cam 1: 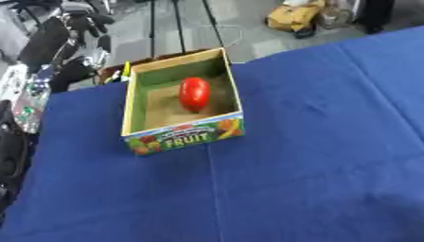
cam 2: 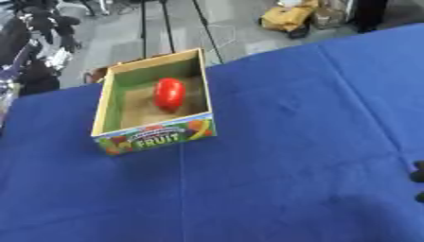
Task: Pick up objects on the table and place them in the box.
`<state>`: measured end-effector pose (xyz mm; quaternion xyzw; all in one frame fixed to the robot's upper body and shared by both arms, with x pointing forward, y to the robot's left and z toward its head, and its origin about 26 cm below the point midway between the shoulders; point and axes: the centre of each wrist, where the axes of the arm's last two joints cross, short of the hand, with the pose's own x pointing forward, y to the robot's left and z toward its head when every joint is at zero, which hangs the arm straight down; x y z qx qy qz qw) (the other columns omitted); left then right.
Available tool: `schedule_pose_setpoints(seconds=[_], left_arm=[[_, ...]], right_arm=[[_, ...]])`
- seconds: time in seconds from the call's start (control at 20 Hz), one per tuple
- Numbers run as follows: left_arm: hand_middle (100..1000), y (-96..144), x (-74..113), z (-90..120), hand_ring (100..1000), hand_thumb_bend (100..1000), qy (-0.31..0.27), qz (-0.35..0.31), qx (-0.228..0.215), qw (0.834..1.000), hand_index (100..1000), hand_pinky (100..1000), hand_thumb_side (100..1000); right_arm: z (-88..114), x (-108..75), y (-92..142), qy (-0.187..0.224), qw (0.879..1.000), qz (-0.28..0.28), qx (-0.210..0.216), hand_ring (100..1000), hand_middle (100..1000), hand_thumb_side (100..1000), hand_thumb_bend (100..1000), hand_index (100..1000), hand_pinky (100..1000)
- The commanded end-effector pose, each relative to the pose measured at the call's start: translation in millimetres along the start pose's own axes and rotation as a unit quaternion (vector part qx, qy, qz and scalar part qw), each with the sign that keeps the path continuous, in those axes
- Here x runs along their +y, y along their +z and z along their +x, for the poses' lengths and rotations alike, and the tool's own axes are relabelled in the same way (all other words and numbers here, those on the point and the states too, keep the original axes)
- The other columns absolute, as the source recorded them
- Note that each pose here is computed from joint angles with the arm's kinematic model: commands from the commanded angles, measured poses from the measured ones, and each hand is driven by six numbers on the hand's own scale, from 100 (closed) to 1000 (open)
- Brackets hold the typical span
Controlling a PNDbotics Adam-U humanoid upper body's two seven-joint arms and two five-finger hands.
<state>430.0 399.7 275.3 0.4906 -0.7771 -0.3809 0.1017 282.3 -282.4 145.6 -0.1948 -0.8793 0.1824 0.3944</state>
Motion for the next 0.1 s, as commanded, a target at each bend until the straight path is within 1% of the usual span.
schedule_pose_setpoints(seconds=[0.05, 0.1], left_arm=[[542, -3.9, 5.1, 12.7, 522, 168, 0.010, 0.040, -0.028, 0.999, 808, 351, 1000], [542, -0.7, 0.5, 18.6, 522, 169, 0.020, 0.046, -0.031, 0.998, 808, 351, 1000]], right_arm=[[4.1, -9.4, -1.6, -0.005, 1.000, -0.011, -0.012, 653, 579, 942, 117, 740, 487], [3.8, -10.3, -1.3, -0.009, 1.000, -0.013, -0.012, 653, 580, 942, 116, 740, 487]])
